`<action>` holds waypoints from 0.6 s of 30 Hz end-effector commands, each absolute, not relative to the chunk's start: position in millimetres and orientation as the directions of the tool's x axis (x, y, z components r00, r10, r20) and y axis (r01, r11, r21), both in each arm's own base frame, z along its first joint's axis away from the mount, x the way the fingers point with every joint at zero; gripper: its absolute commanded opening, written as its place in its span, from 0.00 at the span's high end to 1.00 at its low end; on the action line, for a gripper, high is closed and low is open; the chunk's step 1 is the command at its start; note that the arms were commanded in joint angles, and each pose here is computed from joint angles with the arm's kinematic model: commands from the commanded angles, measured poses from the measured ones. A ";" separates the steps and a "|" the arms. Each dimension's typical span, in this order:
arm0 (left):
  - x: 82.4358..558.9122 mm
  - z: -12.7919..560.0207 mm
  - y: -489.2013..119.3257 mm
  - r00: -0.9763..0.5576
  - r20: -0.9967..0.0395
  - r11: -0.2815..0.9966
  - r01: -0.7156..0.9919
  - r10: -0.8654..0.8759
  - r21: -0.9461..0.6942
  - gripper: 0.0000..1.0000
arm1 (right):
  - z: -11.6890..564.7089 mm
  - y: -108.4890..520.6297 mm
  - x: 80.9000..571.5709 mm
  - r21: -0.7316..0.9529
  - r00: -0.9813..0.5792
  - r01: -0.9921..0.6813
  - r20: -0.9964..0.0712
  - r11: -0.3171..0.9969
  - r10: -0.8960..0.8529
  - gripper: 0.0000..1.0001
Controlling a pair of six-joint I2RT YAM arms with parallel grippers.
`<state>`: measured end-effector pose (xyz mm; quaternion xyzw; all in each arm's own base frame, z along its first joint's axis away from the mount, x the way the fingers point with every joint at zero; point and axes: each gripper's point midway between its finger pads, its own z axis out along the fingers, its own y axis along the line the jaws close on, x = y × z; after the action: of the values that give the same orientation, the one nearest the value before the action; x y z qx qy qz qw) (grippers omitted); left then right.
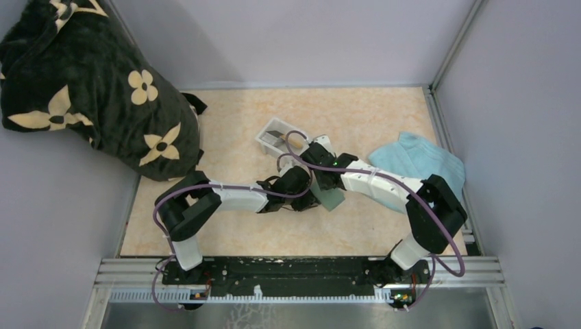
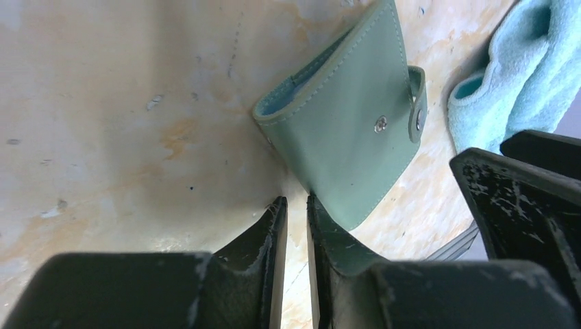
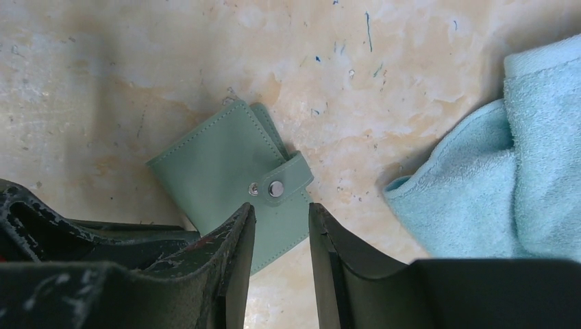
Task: Put the credit cards into the card holder
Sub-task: Close the card holder at the center of the board.
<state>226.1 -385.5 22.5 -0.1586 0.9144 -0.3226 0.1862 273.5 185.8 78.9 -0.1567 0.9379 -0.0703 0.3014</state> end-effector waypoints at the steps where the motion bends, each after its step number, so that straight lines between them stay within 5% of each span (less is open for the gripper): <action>1: 228.4 -11.3 -336.3 -0.843 -0.272 0.813 -0.284 -0.464 -0.508 0.76 | 90.8 195.8 293.2 -0.243 -0.735 -0.259 -0.578 0.935 -0.354 0.64; 18: 229.8 -15.4 -336.3 -0.814 -0.204 0.752 -0.365 -0.544 -0.549 0.76 | 67.5 192.9 290.5 -0.266 -0.762 -0.280 -0.522 0.923 -0.382 0.66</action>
<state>244.0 -367.6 22.2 -0.2377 0.8963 -0.3223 0.1904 282.1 189.6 63.3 -0.1836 0.9374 -0.0886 0.2824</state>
